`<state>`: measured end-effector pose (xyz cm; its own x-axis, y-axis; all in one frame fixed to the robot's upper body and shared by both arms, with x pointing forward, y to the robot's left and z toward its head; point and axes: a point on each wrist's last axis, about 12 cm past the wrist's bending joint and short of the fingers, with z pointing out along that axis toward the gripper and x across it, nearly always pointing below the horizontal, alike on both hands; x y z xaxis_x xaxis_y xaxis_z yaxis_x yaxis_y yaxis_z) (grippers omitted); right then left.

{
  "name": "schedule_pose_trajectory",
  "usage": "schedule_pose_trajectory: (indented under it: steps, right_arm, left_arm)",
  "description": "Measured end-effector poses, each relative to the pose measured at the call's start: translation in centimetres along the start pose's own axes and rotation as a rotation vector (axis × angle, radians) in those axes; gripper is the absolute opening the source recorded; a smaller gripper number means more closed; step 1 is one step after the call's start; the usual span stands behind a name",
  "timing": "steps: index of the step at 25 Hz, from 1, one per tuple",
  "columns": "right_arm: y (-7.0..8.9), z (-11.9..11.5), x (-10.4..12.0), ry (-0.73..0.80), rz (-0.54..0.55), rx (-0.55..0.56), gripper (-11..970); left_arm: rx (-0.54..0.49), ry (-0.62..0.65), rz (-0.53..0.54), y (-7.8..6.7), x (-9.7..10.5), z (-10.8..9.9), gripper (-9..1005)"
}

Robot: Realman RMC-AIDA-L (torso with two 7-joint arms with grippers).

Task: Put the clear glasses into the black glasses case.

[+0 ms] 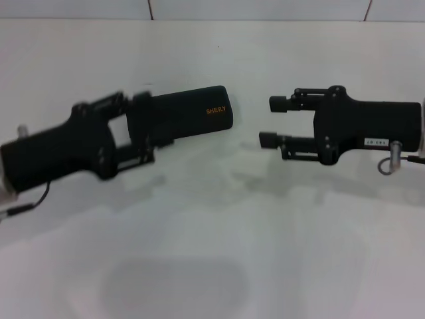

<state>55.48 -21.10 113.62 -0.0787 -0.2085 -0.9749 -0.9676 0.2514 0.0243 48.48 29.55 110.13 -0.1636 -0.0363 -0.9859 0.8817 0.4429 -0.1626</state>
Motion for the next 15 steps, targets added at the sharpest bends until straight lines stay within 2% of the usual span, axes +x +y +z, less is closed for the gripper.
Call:
schedule_pose_trajectory:
  steps: [5,11,15]
  right_arm:
    - [0.6,-0.8,-0.3,0.028,-0.043,-0.041,639]
    - [1.4,-1.2,-0.1,0.065,-0.058,-0.118,755]
    - [1.7,-1.2,0.3,0.070,-0.052,-0.125,810]
  left_arm:
    - [0.025,0.079,0.014,-0.9,0.5,-1.4,754]
    - [0.053,0.128,0.029,-1.4,0.7,-1.8,893]
    - [0.064,0.141,0.025,-1.4,0.8,-1.7,893]
